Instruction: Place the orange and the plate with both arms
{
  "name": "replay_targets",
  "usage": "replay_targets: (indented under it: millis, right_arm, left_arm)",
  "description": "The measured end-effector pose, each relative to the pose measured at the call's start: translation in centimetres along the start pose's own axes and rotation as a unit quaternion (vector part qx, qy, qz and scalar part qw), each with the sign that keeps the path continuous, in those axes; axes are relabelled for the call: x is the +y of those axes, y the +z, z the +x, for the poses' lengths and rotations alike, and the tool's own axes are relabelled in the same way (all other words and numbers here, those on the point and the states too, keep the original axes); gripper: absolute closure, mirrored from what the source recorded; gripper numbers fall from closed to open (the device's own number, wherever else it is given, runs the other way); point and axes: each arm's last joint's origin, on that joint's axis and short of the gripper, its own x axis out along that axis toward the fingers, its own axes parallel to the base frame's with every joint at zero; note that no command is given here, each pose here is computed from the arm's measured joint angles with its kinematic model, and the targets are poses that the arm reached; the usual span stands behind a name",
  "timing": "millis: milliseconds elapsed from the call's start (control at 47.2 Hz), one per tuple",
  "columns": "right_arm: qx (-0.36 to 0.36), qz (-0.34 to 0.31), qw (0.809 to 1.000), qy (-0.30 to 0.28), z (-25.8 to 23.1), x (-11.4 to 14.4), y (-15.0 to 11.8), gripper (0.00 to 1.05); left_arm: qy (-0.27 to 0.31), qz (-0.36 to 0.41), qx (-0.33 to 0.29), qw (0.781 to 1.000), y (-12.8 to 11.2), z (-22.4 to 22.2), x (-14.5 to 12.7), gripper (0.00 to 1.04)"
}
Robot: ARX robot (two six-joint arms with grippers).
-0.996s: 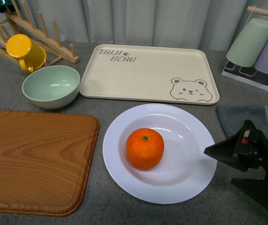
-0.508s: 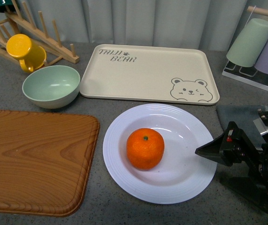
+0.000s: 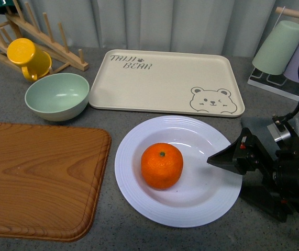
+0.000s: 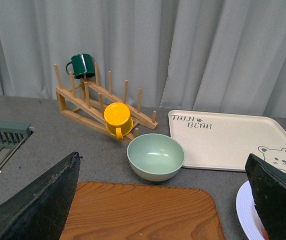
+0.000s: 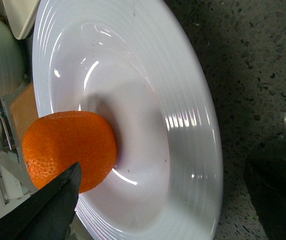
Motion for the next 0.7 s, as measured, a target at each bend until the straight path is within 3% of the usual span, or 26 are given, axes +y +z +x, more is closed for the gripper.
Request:
replay_targets:
  millis: [233,466,614,699]
  right_arm:
    - [0.000,-0.008,1.000,0.003,0.57,0.06,0.57,0.13]
    - [0.003,-0.012,1.000,-0.013,0.83,-0.33,0.29,0.45]
    - [0.005,-0.010,1.000,-0.015,0.92,-0.49,0.19,0.77]
    - [0.008,-0.002,1.000,-0.010,0.92,-0.65,0.21,0.90]
  left_arm:
    - [0.000,0.000,0.000,1.000,0.00,0.00,0.00,0.06]
    - [0.000,0.000,0.000,1.000,0.00,0.00,0.00,0.06]
    - [0.000,0.000,0.000,1.000,0.00,0.00,0.00,0.06]
    - [0.000,0.000,0.000,1.000,0.00,0.00,0.00,0.06]
